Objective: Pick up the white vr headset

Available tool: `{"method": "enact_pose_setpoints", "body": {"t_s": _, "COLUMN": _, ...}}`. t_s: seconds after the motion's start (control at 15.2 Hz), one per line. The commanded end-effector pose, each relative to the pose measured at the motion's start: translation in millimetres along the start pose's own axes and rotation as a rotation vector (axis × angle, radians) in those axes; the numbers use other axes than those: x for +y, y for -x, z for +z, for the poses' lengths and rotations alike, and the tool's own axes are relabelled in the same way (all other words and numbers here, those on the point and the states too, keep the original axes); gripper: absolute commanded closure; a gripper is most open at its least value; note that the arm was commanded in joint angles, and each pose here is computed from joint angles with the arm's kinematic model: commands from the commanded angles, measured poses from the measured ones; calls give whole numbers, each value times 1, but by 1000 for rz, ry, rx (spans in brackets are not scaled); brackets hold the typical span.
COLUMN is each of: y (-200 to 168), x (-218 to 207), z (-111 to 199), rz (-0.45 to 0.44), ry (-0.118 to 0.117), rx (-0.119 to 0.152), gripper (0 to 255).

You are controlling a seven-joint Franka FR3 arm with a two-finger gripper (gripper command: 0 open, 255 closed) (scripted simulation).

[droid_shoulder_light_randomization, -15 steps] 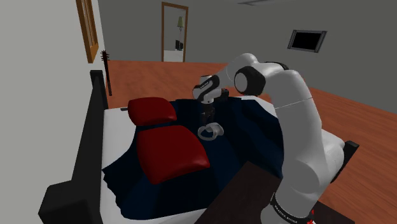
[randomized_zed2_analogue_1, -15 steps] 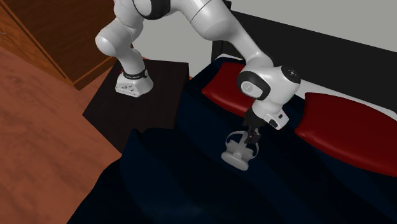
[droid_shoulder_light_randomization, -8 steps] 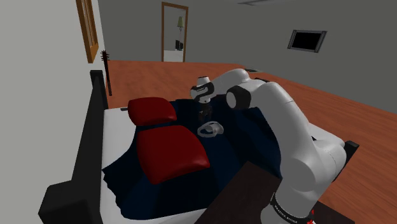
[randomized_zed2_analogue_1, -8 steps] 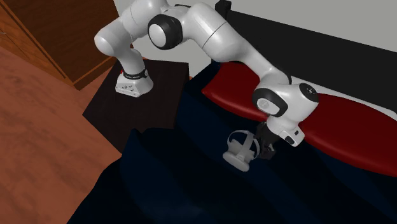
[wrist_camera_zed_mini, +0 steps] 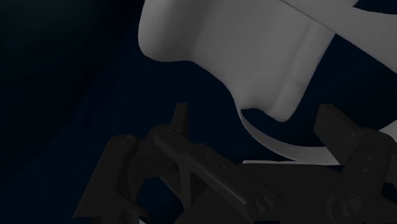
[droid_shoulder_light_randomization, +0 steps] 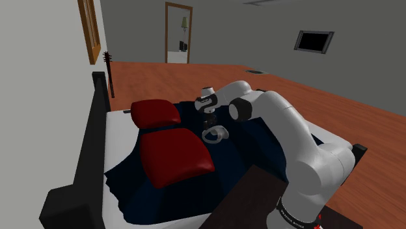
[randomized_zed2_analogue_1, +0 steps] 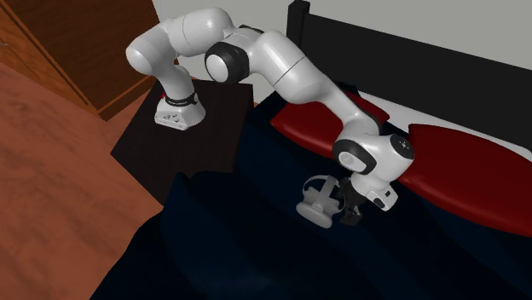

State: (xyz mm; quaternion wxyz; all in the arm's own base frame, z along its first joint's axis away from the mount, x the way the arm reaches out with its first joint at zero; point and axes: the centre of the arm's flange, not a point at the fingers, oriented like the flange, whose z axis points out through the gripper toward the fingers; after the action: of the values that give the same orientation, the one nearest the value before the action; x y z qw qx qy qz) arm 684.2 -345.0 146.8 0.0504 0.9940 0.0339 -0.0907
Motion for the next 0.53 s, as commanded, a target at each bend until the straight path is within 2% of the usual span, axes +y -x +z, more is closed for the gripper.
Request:
{"method": "enact_pose_setpoints", "body": {"t_s": 0.0, "y": -1, "x": -1, "z": 4, "rz": 0, "ry": 0, "rx": 1, "gripper": 0}}
{"method": "enact_pose_setpoints", "body": {"t_s": 0.07, "y": 0, "x": -1, "z": 4, "rz": 0, "ry": 0, "rx": 1, "gripper": 255}}
{"method": "enact_pose_setpoints", "body": {"t_s": 0.46, "y": 0, "x": 0, "z": 4, "rz": 0, "ry": 0, "rx": 1, "gripper": 255}}
